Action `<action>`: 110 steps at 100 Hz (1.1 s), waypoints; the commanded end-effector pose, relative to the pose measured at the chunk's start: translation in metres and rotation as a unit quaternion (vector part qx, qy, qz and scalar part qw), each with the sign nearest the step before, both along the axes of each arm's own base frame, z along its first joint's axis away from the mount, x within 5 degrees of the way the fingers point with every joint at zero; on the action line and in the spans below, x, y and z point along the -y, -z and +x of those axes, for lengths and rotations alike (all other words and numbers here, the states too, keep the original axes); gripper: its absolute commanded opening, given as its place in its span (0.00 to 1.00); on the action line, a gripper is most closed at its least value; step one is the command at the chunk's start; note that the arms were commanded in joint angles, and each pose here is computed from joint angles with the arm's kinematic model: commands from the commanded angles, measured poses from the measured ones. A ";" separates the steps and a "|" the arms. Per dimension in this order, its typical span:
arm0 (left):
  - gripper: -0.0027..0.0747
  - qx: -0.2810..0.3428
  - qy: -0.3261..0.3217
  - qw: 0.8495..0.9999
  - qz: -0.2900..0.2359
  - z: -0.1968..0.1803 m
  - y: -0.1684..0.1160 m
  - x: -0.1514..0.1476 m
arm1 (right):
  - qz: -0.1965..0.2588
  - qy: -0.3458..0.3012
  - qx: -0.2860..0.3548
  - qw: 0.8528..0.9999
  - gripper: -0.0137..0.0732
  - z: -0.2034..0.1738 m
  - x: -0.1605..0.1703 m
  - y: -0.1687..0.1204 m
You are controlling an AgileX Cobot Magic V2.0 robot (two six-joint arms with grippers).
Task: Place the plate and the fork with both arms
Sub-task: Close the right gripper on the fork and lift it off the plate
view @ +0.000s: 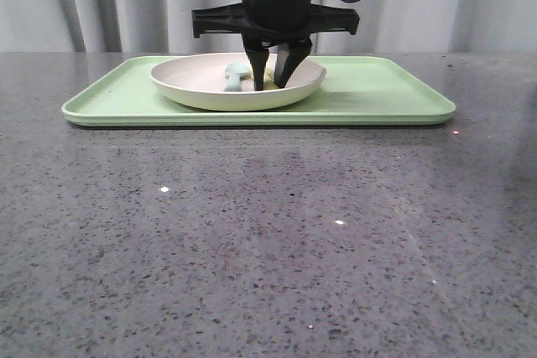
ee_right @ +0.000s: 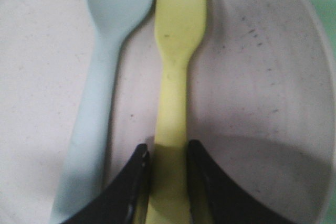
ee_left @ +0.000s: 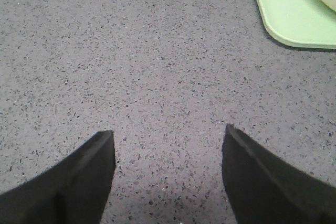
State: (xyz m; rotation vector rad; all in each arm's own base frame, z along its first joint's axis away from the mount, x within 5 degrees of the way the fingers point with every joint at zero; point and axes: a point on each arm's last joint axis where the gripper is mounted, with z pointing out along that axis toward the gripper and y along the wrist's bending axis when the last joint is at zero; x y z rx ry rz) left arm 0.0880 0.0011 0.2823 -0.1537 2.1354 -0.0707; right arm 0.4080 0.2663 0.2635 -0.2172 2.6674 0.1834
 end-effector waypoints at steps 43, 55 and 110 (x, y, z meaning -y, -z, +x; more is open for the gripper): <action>0.59 0.047 -0.002 0.999 -0.007 0.004 -0.014 0.000 | 0.027 0.008 0.066 0.997 0.16 -0.014 0.020 -0.068; 0.59 0.047 -0.002 0.999 -0.007 0.004 -0.014 0.000 | 0.032 0.015 0.077 0.996 0.16 -0.015 0.029 -0.081; 0.59 0.048 -0.002 0.999 -0.007 0.004 -0.015 0.000 | 0.002 0.038 0.083 0.996 0.16 -0.014 0.058 -0.095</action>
